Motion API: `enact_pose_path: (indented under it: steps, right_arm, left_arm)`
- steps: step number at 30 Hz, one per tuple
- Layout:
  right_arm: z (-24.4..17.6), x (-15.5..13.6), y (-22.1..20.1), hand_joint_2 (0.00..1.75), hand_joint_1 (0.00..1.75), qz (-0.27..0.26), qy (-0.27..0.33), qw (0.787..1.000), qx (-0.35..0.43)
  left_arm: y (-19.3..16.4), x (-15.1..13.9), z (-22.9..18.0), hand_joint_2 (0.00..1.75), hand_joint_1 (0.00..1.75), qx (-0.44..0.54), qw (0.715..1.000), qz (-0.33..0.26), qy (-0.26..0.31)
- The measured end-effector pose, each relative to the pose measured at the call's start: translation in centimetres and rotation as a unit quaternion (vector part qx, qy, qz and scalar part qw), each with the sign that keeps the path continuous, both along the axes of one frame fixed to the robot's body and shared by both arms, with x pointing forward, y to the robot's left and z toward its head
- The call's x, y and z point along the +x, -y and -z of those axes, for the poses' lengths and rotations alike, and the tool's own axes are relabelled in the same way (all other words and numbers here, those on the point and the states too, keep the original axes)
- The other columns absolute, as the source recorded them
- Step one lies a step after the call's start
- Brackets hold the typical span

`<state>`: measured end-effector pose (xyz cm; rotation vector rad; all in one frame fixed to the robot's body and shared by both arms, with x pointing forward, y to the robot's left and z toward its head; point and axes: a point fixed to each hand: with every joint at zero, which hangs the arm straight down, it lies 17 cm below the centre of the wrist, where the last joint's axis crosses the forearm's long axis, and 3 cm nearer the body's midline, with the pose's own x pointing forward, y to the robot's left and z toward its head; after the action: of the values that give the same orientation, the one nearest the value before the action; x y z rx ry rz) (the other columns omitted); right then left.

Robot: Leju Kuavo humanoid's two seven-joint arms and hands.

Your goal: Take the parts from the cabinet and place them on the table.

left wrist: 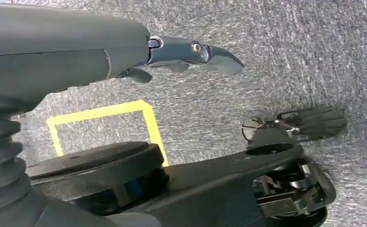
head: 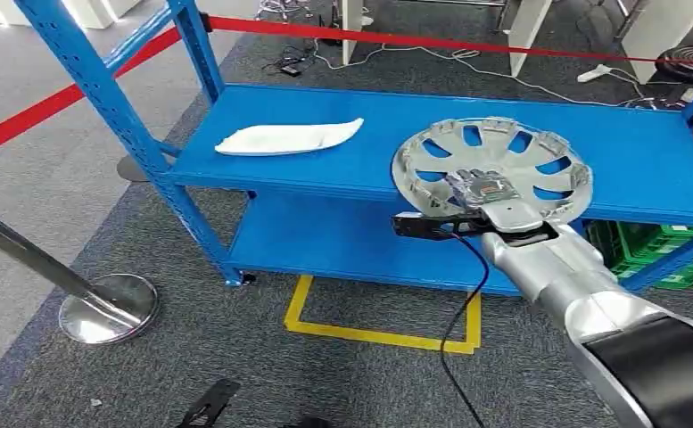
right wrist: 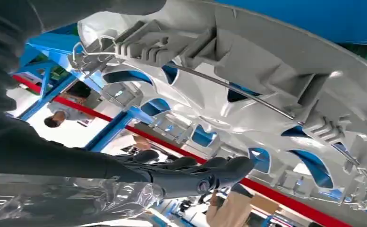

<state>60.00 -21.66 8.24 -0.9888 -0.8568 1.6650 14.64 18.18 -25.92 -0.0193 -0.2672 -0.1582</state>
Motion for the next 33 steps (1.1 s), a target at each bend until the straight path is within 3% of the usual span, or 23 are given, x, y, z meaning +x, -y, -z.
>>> enact_pose_path:
  steps: [25, 26, 27, 33]
  right_arm:
    - [4.8, -2.9, 0.2, 1.75, 0.05, 0.019, -0.038, 0.999, 0.02]
    - [4.8, -2.9, 0.2, 1.75, 1.45, 0.02, -0.038, 0.999, 0.021]
    - [4.9, -2.9, 0.2, 1.75, 1.75, 0.02, -0.039, 0.999, 0.021]
    - [4.9, -3.0, 0.2, 1.75, 1.75, 0.022, -0.042, 0.999, 0.026]
  left_arm:
    - [0.1, -0.1, 0.0, 1.75, 0.0, -0.001, 1.0, 0.0, -0.003]
    - [0.1, -0.1, 0.0, 1.75, 0.0, 0.0, 1.0, 0.0, -0.003]
    - [0.1, -0.1, 0.0, 1.75, 0.0, 0.0, 1.0, 0.0, -0.004]
    - [0.1, -0.2, 0.0, 1.75, 0.0, -0.001, 1.0, 0.0, -0.004]
